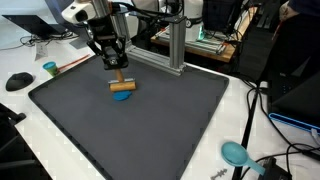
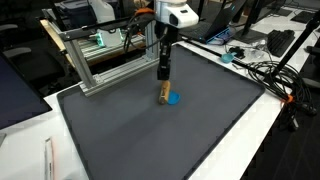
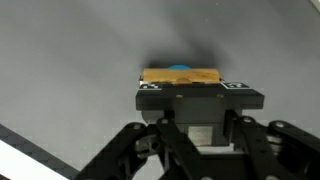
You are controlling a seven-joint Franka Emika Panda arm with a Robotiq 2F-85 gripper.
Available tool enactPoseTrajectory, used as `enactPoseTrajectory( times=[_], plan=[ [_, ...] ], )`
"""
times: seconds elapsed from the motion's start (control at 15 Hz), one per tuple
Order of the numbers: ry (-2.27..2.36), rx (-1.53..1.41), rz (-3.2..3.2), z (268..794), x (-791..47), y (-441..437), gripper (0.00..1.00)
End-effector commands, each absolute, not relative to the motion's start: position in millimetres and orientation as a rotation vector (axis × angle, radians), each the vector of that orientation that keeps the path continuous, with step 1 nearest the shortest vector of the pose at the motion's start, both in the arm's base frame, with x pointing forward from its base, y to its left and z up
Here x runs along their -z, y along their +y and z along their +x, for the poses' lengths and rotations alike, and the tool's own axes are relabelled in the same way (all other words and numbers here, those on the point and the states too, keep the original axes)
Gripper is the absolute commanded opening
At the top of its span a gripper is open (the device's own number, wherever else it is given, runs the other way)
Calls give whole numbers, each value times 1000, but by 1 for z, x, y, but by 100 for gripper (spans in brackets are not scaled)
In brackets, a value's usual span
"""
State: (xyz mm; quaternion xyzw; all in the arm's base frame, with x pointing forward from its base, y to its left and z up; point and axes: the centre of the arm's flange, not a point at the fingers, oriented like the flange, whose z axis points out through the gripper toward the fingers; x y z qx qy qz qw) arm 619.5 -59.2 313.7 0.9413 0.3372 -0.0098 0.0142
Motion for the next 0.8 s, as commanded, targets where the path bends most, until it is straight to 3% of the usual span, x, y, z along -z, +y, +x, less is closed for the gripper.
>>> enactPoseTrajectory(
  times=[0.0, 0.47, 0.73],
  plan=[
    [1036, 270, 2938, 588, -266, -84, 22],
    [919, 457, 2962, 580, -274, -106, 22],
    [686, 378, 3063, 584, -299, -121, 22]
  ],
)
